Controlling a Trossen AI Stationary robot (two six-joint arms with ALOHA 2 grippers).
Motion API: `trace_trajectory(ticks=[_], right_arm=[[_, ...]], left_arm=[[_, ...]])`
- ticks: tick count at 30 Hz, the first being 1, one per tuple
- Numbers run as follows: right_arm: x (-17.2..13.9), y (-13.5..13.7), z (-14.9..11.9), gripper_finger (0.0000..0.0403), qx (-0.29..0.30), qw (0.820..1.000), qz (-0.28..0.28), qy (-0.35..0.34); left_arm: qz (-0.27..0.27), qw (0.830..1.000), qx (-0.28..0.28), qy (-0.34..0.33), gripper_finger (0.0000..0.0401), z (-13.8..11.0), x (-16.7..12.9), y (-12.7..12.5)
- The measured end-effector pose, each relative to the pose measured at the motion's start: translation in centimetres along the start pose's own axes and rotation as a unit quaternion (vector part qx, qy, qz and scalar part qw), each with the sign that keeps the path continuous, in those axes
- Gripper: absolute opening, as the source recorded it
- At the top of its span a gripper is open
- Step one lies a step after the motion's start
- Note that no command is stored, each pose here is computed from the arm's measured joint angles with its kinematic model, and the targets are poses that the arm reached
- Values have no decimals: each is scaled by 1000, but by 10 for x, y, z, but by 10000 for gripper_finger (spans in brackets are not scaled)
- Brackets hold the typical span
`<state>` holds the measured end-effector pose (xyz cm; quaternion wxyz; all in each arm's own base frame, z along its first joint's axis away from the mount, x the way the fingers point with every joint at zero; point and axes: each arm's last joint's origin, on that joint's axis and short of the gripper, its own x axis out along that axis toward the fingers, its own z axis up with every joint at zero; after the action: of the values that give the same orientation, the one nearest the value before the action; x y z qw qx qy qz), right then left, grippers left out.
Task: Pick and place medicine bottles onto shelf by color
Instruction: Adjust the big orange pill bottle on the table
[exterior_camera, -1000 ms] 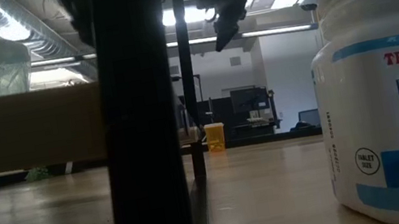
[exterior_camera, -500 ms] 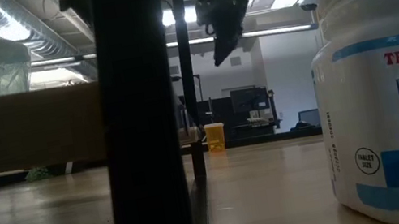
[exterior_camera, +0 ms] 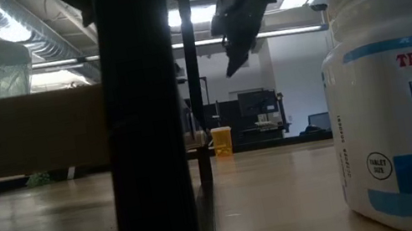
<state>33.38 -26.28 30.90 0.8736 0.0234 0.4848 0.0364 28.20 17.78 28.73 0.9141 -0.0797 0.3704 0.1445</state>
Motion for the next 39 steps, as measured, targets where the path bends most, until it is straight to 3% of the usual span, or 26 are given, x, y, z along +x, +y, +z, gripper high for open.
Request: trace_trajectory(ticks=[13,25,29,39], right_arm=[[51,-21,-14,208,25,998,30,44],[56,-25,-11,208,16,999,18,29],[59,-25,-11,208,15,999,21,31],[67,-23,-9,208,10,999,15,44]], left_arm=[[1,1000,-17,-7,198,1,7,1],[1,1000,2,-7,198,1,7,2],[-3,999,32,6,198,-2,19,2],[-9,999,36,7,198,-5,48,7]])
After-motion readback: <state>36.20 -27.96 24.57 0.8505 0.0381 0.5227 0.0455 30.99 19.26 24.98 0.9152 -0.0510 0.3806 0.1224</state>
